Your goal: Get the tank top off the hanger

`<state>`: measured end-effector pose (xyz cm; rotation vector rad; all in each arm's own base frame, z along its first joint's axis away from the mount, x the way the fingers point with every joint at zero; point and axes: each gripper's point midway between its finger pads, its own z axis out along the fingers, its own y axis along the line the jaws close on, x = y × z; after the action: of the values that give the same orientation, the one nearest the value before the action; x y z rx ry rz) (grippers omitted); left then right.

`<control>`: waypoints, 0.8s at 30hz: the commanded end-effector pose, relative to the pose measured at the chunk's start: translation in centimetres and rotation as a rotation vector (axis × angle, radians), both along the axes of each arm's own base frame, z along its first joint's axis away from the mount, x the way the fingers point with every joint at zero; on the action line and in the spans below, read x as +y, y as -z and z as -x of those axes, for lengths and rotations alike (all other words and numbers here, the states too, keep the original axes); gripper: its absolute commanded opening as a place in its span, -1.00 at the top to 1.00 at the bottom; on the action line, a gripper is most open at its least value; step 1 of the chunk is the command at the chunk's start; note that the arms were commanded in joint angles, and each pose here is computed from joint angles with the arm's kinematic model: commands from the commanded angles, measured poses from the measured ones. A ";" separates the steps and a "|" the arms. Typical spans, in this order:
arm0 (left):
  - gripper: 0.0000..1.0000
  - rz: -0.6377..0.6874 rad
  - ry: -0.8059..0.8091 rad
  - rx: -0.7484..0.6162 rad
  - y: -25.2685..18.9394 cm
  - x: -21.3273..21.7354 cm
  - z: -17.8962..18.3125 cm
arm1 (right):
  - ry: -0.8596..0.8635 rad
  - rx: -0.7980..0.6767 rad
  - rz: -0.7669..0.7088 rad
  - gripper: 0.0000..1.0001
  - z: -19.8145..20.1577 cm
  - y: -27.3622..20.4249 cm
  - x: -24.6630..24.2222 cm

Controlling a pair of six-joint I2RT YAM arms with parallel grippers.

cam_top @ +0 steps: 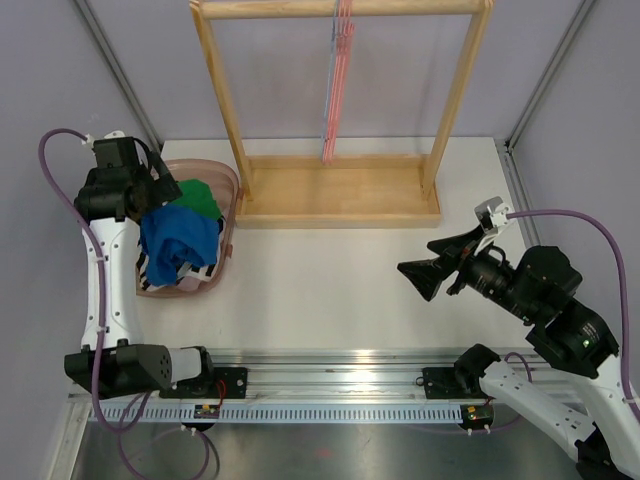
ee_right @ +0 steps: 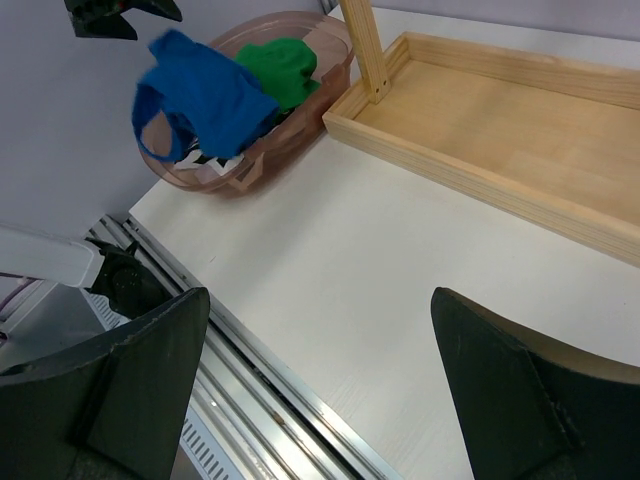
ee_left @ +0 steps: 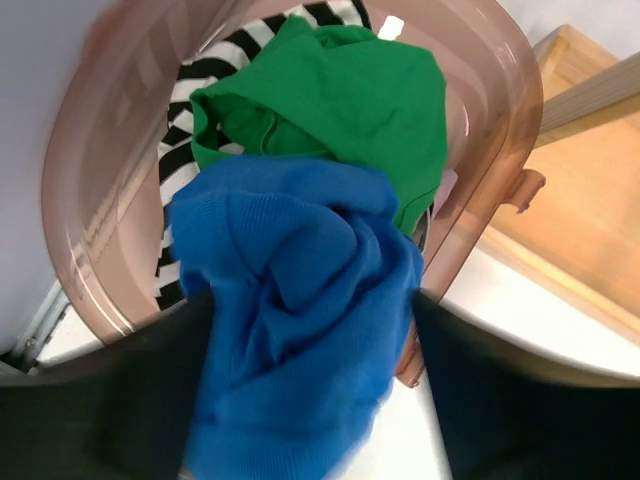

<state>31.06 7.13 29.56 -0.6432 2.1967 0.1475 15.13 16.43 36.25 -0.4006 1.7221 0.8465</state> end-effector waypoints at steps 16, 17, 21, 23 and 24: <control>-0.98 -0.022 0.265 -0.298 -6.0 -5.6 6.0 | 0.573 0.053 0.162 -0.99 -4.3 0.2 -9.2; -0.98 -0.054 0.249 -0.307 -6.0 -5.3 6.6 | 0.580 0.048 0.163 -0.99 -4.3 0.0 -9.4; -0.98 -0.140 0.289 -0.399 -6.6 -5.9 9.8 | 0.614 0.046 0.198 -0.99 -4.0 0.1 -10.5; -0.98 -0.167 0.295 -0.455 -7.2 -5.8 11.7 | 0.631 0.042 0.220 -0.99 -3.9 0.2 -11.1; -0.98 -0.172 0.298 -0.470 -7.4 -5.7 12.3 | 0.643 0.044 0.234 -0.99 -3.9 0.4 -11.4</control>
<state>19.63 -0.09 35.25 -0.2154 1.8779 -0.0613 19.15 6.83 34.99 0.0028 1.8630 0.2740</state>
